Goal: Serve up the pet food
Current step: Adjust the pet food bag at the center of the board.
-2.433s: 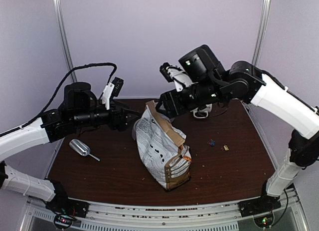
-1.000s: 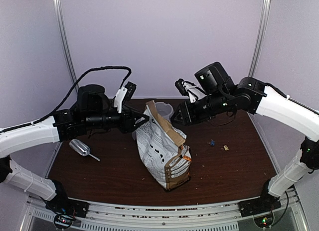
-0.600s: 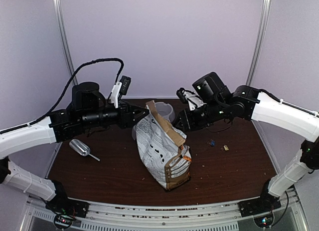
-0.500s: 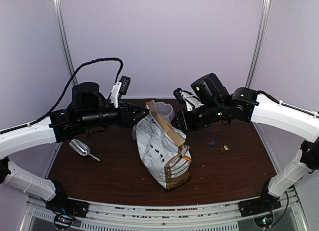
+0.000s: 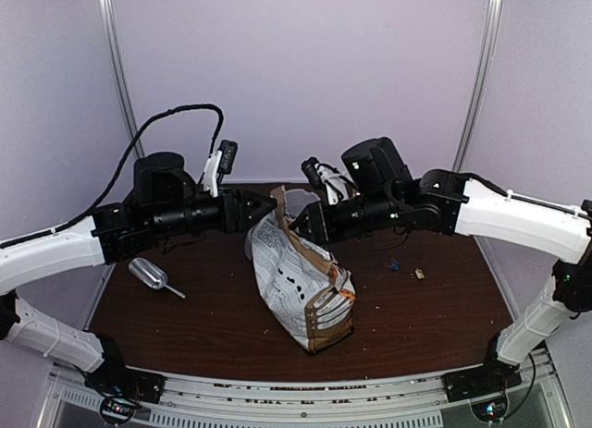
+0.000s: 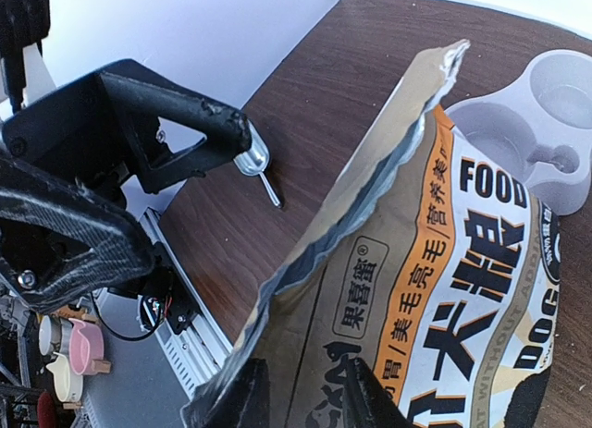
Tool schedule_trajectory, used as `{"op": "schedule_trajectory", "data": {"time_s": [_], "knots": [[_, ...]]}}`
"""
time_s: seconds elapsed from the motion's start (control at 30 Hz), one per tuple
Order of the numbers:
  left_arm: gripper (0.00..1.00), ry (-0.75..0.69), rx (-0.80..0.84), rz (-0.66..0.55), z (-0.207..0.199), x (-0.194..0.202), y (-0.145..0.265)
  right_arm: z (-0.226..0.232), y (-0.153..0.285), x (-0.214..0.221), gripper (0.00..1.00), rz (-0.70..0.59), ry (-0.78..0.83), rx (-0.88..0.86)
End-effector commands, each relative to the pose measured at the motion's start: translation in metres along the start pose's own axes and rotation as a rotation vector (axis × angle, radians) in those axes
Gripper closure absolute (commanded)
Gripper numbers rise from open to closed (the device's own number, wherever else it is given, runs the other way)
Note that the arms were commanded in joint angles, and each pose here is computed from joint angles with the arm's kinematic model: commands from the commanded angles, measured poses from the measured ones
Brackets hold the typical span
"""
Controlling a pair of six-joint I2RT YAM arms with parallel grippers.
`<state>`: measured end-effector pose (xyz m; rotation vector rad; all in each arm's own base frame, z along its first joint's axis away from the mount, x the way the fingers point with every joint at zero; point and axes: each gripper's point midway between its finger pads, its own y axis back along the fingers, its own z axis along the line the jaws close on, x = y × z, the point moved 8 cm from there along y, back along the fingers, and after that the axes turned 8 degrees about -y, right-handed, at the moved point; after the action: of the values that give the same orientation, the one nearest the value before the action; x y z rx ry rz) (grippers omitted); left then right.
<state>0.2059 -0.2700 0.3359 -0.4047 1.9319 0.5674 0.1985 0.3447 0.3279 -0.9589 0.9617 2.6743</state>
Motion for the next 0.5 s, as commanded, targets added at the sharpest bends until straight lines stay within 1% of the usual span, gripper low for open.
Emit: {"op": "schedule_trajectory", "data": {"time_s": [0.0,0.13,0.47], "knots": [[0.41,0.040,-0.013,-0.025,0.001,0.000,-0.005,0.021,-0.009,0.004,0.71,0.013,0.046,-0.064],[0.41,0.066,-0.023,0.003,0.004,0.005,-0.011,0.027,-0.012,0.011,0.71,0.022,0.058,-0.066],[0.48,0.092,-0.082,0.099,0.012,0.020,-0.018,0.028,-0.014,0.014,0.72,0.015,0.077,-0.034]]}}
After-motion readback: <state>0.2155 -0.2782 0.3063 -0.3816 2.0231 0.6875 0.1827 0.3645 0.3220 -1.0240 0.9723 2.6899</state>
